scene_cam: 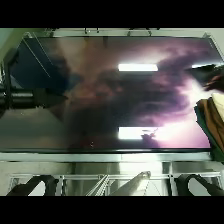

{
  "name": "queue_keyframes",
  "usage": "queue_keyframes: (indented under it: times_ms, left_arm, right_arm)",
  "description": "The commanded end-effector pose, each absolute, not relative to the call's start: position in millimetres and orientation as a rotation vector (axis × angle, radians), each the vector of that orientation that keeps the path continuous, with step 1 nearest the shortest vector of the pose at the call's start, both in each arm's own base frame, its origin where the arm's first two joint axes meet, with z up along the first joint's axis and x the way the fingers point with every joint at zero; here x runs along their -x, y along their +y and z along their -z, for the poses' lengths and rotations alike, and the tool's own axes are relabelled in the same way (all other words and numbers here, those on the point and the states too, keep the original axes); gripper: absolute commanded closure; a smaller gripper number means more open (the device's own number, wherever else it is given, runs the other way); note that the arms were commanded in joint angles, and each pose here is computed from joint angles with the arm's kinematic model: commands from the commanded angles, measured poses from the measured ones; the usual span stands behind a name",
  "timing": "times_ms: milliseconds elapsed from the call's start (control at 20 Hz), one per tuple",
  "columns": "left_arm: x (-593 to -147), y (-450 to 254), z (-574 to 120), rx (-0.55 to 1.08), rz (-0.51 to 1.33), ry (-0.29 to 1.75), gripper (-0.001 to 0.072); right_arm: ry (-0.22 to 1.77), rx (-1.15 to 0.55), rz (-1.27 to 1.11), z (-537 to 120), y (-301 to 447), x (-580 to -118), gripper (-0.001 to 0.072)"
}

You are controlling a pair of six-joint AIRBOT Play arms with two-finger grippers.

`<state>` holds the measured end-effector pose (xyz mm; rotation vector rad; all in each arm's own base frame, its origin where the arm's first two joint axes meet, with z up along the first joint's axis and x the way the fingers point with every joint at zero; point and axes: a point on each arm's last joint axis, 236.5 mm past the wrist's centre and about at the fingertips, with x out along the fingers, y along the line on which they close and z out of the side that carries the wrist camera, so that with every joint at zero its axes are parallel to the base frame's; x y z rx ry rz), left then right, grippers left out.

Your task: Fold the shirts.

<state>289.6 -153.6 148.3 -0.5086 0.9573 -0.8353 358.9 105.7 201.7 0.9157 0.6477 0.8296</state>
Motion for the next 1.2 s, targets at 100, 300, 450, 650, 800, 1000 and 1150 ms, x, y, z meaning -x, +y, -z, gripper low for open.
queue_keyframes:
  times_ms: [100, 300, 450, 650, 800, 1000, 1150]
  left_arm:
    - [-253.2, -158.3, -120.4, 0.536, 0.822, 0.967, 0.069]
    - [-244.4, -150.1, -109.8, 0.563, 0.779, 0.96, 0.069]
    - [-245.1, -143.8, -111.6, 0.568, 0.754, 0.938, 0.0691]
    - [-246.5, -134.6, -120.5, 0.556, 0.717, 0.885, 0.0691]
    - [-248.2, -125.6, -125.7, 0.554, 0.682, 0.851, 0.0691]
    - [-250.1, -118.3, -128.5, 0.557, 0.654, 0.83, 0.0691]
    - [-250.7, -117.1, -128.6, 0.559, 0.65, 0.828, 0.0691]
  right_arm:
    - [0.828, -0.867, -0.967, -134.7, 222.0, -324.9, 0.0686]
    - [0.831, -0.88, -0.977, -132.2, 227.1, -324.9, 0.0685]
    - [0.829, -0.885, -0.98, -133.5, 227.3, -324.8, 0.0684]
    - [0.836, -0.885, -0.996, -134.5, 228.7, -321.4, 0.0685]
    - [0.836, -0.885, -0.996, -134.6, 228.8, -321.4, 0.0685]
    - [0.836, -0.885, -0.996, -134.6, 228.8, -321.4, 0.0685]
    - [0.836, -0.885, -0.996, -134.5, 228.7, -321.4, 0.0685]
